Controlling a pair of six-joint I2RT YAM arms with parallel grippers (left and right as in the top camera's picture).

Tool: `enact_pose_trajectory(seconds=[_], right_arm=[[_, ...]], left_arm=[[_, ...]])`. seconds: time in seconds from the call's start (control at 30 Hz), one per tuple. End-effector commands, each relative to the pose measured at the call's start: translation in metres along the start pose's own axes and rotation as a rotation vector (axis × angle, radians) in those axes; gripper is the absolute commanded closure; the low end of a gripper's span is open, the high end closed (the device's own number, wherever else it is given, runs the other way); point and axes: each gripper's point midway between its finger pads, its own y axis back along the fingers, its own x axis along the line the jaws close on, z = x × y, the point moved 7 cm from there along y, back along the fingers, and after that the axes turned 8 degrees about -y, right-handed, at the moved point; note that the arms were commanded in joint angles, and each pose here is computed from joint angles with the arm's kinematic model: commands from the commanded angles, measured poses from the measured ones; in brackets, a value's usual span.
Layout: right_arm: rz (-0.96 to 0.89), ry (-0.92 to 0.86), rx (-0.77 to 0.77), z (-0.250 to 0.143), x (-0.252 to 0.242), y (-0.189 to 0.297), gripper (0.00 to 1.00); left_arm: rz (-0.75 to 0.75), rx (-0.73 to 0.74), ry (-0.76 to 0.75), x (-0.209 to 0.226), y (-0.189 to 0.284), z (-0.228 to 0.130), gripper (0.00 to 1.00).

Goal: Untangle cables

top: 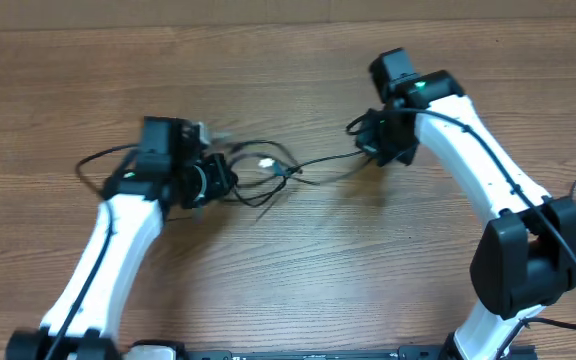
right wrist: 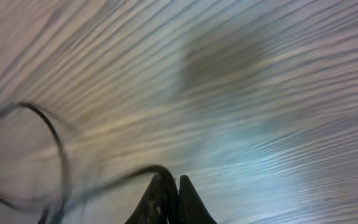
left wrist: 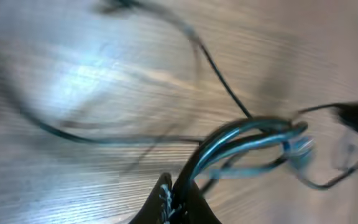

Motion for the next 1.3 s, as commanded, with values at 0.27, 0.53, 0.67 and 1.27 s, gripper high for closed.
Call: enact_pose_trajectory(seconds=[0.27,0.53,0.67,1.27], right_arm=[[-0.138,-0.219,-0.165,0.077,-0.08,0.017,0.96],[-0.153,-0.16,-0.158,0.085,-0.094,0.019,0.96],[-0.135,-0.131,-0.129,0.082,-0.091,0.018,0.54],[0.635,0.54,0.249,-0.034,0.031,0.077,0.31]], left_arm=[[-0.199,-0.41,-0.16,-0.012,0.134,0.013,0.96],[-0.206,-0.519,-0.098,-0.017,0.167,0.004,0.96],[-0.275,-0.509,-0.114,-0.026,0.17,0.001,0.96],[-0.368,-0.487,-0.075,-0.057,0.162,0.006,0.96]])
